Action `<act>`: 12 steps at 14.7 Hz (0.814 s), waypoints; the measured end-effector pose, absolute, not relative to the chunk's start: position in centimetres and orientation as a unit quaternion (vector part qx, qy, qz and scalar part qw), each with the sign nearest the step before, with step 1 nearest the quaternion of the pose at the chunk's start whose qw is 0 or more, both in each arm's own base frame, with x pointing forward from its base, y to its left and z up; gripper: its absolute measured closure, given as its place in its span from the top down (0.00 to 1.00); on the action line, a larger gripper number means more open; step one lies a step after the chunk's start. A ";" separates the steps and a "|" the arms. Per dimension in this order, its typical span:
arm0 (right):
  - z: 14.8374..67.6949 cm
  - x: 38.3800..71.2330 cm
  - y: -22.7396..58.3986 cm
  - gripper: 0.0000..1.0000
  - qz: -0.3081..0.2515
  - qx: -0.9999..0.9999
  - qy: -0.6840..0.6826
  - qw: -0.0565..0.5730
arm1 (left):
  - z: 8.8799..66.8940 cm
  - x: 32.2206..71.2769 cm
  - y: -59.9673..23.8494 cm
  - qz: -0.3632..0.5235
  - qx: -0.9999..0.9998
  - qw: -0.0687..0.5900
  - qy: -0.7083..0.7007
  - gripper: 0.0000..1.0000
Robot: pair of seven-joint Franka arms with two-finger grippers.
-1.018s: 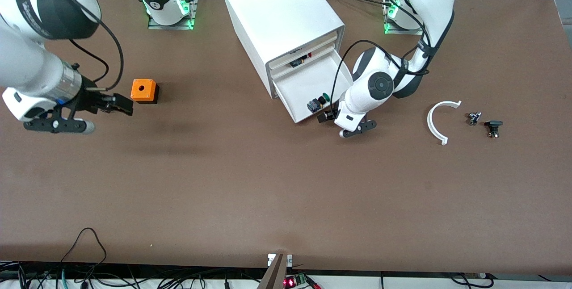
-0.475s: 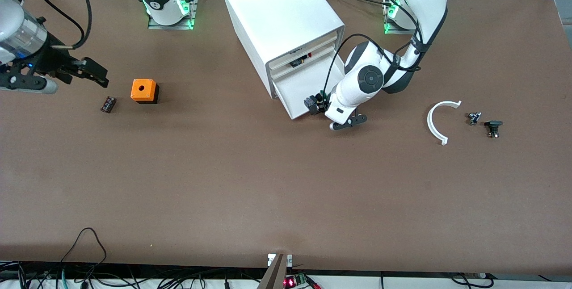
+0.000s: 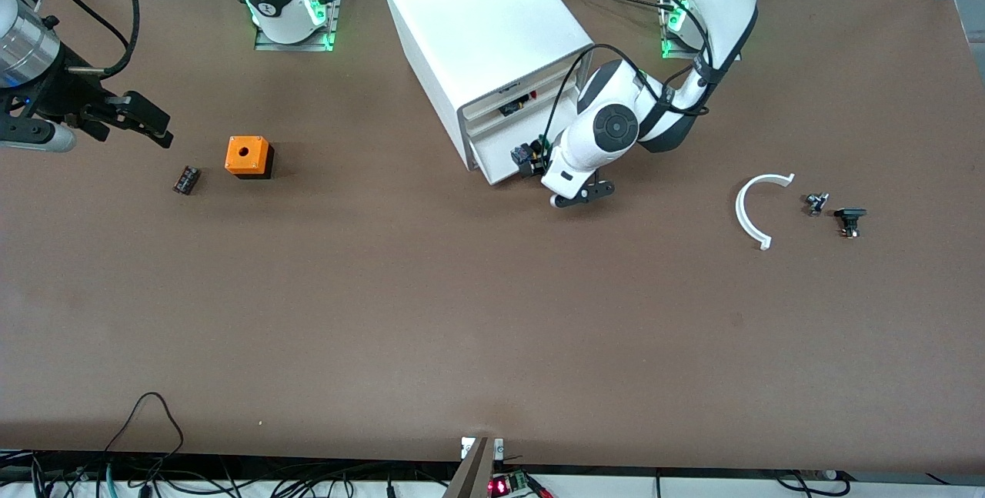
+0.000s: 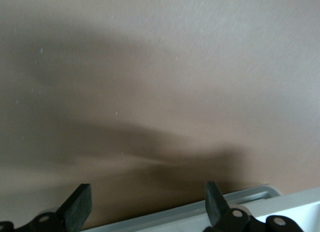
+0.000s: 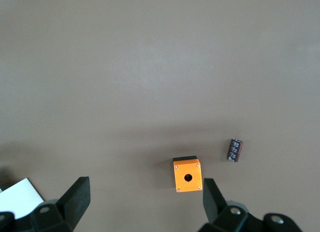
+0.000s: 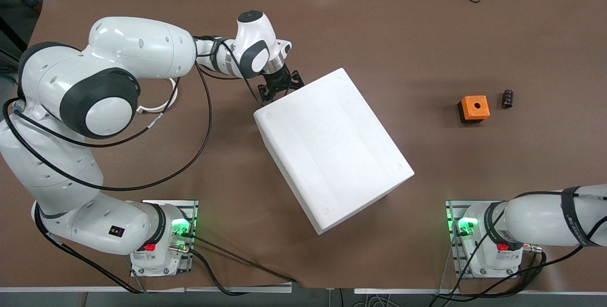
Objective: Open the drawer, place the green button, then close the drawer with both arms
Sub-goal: 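Push the drawer shut with the left gripper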
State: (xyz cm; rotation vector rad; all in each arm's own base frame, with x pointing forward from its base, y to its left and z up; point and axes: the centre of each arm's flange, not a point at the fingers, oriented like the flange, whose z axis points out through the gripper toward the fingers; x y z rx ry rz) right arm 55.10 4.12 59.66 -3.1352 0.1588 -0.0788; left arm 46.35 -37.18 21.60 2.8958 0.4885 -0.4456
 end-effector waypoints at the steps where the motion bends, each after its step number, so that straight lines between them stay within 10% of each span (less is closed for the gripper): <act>1: 59.7 55.2 4.1 1.00 -0.026 -0.998 0.048 0.001 | 21.5 46.1 -37.3 -0.154 0.971 0.083 0.163 1.00; 12: 61.2 56.0 4.8 1.00 -0.027 -0.999 0.035 0.000 | 22.1 42.0 -41.3 -0.186 0.964 0.076 0.173 1.00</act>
